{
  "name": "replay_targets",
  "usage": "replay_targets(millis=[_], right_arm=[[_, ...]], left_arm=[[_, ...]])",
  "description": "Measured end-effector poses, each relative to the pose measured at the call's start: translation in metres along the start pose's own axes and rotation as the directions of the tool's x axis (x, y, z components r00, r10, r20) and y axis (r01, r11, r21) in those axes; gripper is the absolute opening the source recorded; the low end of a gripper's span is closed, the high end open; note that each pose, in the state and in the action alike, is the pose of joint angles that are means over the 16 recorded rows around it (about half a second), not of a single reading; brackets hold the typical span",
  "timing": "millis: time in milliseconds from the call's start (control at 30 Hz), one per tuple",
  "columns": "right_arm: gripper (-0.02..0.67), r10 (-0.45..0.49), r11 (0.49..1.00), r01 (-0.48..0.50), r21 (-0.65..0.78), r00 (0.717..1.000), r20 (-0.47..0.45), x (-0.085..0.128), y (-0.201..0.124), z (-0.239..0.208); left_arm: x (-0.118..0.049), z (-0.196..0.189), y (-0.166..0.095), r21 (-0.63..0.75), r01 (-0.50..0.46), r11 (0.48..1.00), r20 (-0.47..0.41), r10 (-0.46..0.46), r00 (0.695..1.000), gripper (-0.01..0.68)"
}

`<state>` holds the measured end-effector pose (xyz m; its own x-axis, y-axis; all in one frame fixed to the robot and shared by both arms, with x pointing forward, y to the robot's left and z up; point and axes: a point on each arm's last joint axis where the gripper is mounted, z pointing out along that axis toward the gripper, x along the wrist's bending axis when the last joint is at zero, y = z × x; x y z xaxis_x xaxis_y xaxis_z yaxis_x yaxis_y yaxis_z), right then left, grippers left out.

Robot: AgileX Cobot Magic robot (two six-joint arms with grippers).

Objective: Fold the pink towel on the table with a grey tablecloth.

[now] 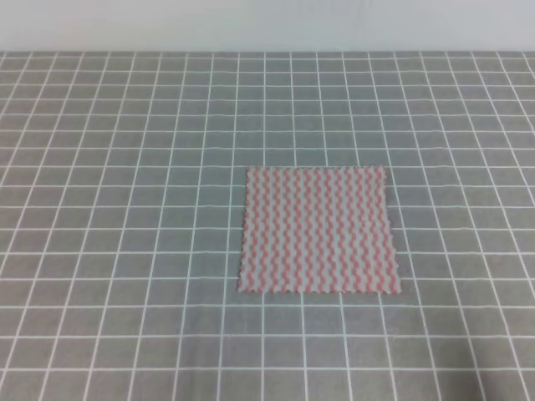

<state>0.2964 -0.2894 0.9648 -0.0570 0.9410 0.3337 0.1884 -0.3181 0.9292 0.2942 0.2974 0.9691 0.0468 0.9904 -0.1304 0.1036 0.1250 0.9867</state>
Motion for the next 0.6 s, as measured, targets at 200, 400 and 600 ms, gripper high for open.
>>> replay_targets(millis=[200,400,600], right_arm=[[-0.017,0.411,0.91,-0.415,-0.02,0.907,-0.093,0.007,0.006,-0.001],[-0.018,0.674,0.732,-0.682,0.007,0.722,-0.154,0.011,0.011,-0.002],[-0.018,0.722,0.684,-0.729,0.031,0.67,-0.17,0.012,0.011,-0.002]], left_arm=[[-0.001,-0.001,0.014,-0.144,0.387,0.911,0.072,-0.38,0.922,-0.002],[0.004,-0.003,0.024,-0.233,0.658,0.716,0.149,-0.643,0.752,-0.003],[0.007,-0.004,0.027,-0.268,0.72,0.64,0.172,-0.704,0.689,-0.002]])
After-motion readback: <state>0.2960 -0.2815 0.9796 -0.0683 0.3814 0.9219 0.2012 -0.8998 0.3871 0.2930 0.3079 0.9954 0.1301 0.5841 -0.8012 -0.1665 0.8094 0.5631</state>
